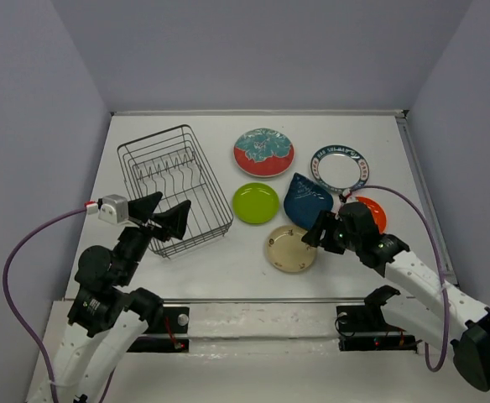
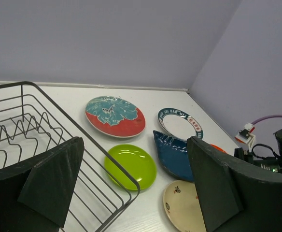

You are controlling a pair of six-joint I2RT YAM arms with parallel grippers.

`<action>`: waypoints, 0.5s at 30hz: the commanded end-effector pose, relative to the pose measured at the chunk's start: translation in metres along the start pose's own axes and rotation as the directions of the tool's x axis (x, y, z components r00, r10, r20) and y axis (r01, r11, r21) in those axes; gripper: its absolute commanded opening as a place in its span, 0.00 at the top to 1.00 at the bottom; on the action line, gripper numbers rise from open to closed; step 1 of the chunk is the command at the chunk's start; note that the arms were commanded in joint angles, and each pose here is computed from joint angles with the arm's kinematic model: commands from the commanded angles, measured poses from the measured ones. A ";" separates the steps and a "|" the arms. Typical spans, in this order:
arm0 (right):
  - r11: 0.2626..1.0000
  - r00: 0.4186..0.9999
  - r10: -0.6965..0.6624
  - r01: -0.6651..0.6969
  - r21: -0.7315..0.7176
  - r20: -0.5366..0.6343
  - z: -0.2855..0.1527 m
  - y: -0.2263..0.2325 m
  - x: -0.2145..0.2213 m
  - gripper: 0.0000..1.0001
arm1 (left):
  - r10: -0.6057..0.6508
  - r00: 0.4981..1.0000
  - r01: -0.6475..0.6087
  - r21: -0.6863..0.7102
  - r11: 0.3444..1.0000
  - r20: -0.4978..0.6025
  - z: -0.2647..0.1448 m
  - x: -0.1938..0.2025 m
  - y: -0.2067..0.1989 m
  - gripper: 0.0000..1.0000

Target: Load the plates into the dish rack

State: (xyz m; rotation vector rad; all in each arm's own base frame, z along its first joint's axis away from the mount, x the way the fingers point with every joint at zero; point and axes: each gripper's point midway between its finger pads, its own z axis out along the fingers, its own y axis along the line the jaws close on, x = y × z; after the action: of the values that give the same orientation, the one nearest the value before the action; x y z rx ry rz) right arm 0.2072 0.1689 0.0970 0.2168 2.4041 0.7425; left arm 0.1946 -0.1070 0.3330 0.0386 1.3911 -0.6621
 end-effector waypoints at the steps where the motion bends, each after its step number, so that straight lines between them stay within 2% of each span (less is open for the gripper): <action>1: 0.996 0.996 0.089 -0.089 -0.027 -0.022 0.007 -0.002 0.013 0.33 | 0.013 0.997 -0.017 0.045 0.999 0.070 -0.002 -0.024 -0.012 0.01; 4: 0.992 0.993 0.105 -0.108 -0.062 -0.053 0.015 -0.003 0.024 0.33 | 0.012 0.997 -0.015 0.043 0.999 0.071 -0.003 -0.024 -0.011 0.01; 10: 0.969 0.984 0.175 -0.169 -0.180 0.022 0.023 0.005 0.020 0.37 | 0.011 0.997 -0.014 0.044 0.999 0.074 -0.003 -0.024 -0.011 0.01; 15: 0.969 0.978 0.210 -0.209 -0.131 -0.006 0.035 -0.009 0.032 0.42 | 0.011 0.998 -0.016 0.081 0.997 0.064 -0.004 -0.022 -0.018 0.01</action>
State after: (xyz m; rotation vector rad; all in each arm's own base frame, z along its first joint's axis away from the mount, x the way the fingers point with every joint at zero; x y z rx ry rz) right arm 0.1886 0.1801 0.0455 0.3874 2.4072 0.9274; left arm 0.1927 -0.1103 0.3331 0.0592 1.3906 -0.6753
